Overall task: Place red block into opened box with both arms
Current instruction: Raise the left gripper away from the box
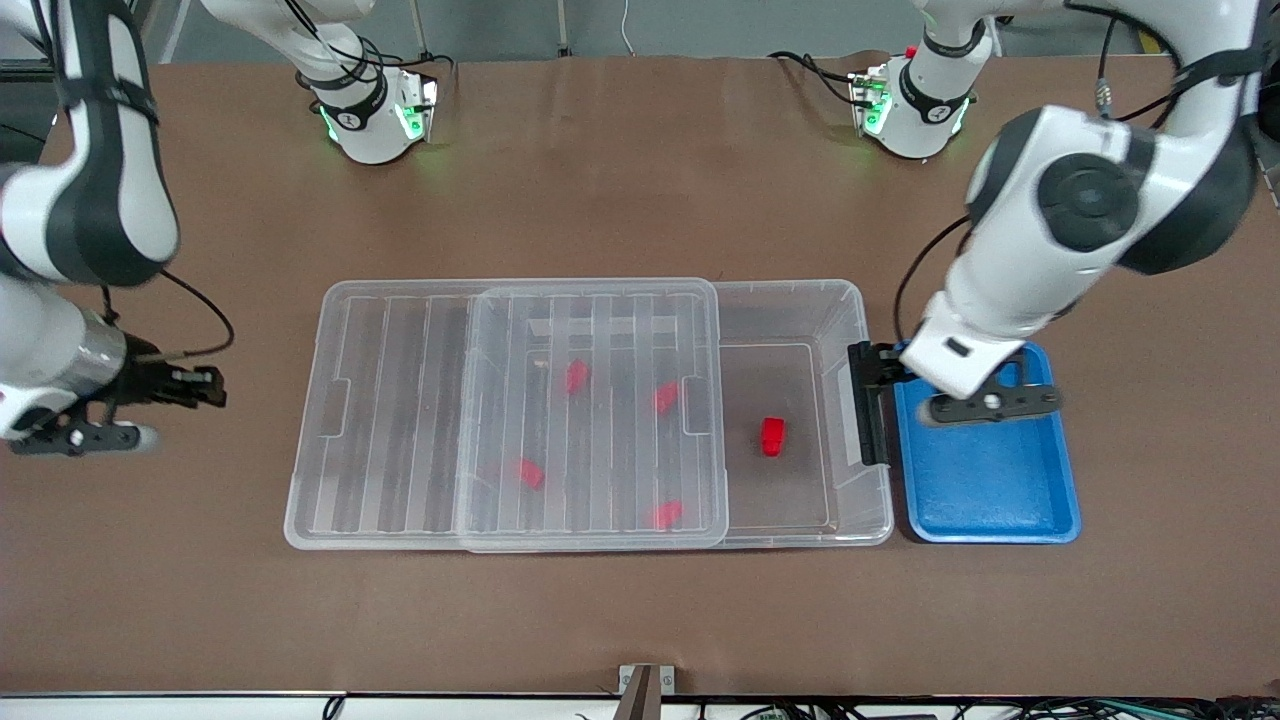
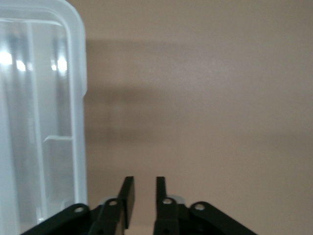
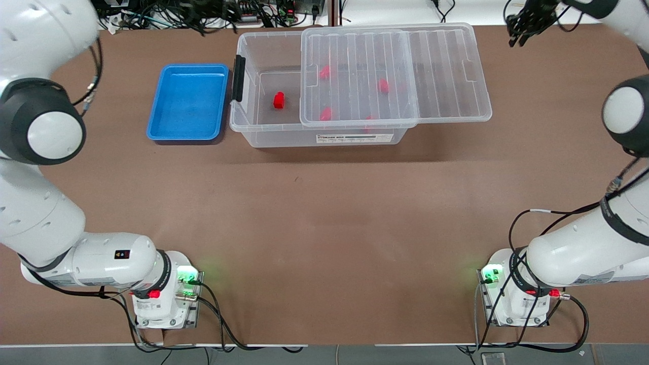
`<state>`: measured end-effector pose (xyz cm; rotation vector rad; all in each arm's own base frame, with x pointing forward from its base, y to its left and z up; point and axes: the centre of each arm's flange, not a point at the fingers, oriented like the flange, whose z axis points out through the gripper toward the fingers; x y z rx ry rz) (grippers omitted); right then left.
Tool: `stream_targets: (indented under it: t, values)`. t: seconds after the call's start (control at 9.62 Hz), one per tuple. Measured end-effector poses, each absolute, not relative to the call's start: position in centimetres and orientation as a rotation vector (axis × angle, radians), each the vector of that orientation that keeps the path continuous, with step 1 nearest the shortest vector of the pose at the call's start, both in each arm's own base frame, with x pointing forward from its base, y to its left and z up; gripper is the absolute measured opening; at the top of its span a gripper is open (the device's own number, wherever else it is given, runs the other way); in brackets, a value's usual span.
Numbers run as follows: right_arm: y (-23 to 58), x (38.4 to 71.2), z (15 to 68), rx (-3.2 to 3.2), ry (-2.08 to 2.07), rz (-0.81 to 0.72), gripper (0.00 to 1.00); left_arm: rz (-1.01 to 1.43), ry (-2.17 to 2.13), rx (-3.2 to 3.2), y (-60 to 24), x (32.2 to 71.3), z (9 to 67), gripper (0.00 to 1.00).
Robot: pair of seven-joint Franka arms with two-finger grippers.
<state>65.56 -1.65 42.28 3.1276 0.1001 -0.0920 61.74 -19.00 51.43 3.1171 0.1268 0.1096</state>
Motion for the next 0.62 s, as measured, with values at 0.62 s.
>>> stream_targets:
  t: [0.62]
  values:
    - [3.4, 66.3, 37.3, 3.128, 0.239, -0.172, 0.01, 0.229, 0.047, 3.115, -4.6, 56.8, 64.5, 1.00]
